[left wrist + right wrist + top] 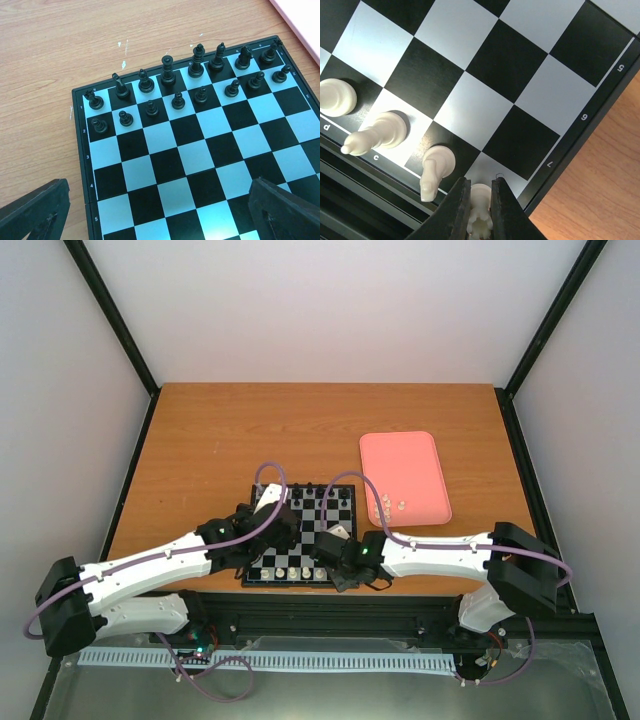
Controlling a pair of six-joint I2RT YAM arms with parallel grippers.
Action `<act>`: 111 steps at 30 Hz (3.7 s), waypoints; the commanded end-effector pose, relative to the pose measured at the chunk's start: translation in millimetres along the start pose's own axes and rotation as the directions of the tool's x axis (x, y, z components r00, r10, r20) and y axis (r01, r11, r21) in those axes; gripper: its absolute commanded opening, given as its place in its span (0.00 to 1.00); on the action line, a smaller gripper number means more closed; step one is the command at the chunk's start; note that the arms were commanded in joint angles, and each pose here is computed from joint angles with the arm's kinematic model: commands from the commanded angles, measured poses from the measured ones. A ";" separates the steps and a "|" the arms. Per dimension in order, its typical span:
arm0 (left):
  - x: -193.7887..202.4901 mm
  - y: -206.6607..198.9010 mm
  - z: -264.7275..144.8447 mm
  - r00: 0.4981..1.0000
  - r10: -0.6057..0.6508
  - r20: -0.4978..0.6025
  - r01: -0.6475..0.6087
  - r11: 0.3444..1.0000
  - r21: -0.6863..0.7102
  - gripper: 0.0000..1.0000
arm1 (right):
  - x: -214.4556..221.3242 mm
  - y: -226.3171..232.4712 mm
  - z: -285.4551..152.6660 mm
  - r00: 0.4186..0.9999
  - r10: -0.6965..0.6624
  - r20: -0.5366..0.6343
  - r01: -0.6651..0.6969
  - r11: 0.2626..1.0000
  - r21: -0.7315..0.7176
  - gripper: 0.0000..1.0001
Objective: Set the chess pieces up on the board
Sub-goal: Place the chess piece on the chessboard, then pick up the chess piece from the storage box.
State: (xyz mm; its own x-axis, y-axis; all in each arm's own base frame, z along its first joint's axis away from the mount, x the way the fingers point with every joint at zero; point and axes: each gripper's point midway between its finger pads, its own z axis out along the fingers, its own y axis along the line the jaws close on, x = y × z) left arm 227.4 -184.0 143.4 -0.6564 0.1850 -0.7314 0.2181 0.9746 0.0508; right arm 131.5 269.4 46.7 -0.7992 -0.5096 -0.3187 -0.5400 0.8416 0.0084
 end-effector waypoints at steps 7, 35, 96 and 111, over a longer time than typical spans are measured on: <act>-0.8 0.7 3.9 1.000 -0.001 -0.003 0.000 1.000 -0.016 1.00 | 2.9 -1.7 5.8 1.000 0.007 0.005 -0.007 1.000 0.002 0.09; 1.2 1.5 3.4 1.000 -0.001 -0.007 0.001 1.000 -0.014 1.00 | -13.2 -23.9 -20.2 0.995 0.027 0.093 -0.036 0.995 0.089 0.35; 6.6 -1.3 9.0 1.000 0.011 -0.026 -0.011 1.000 -0.015 1.00 | 2.6 -38.3 13.7 0.995 0.103 -0.007 -0.103 0.994 -0.022 0.45; 7.7 -1.1 9.7 1.000 0.011 -0.029 -0.012 1.000 -0.017 1.00 | -1.2 -44.4 11.9 0.994 0.109 0.012 -0.109 0.994 0.013 0.45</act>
State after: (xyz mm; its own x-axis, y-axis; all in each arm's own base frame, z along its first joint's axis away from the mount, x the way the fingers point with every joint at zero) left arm 225.5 -185.1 128.8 -0.6806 0.2143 -0.7006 0.2287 0.9706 0.0748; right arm 150.7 234.1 30.5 -0.8543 -0.4272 -0.2961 -0.4619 0.8852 0.0555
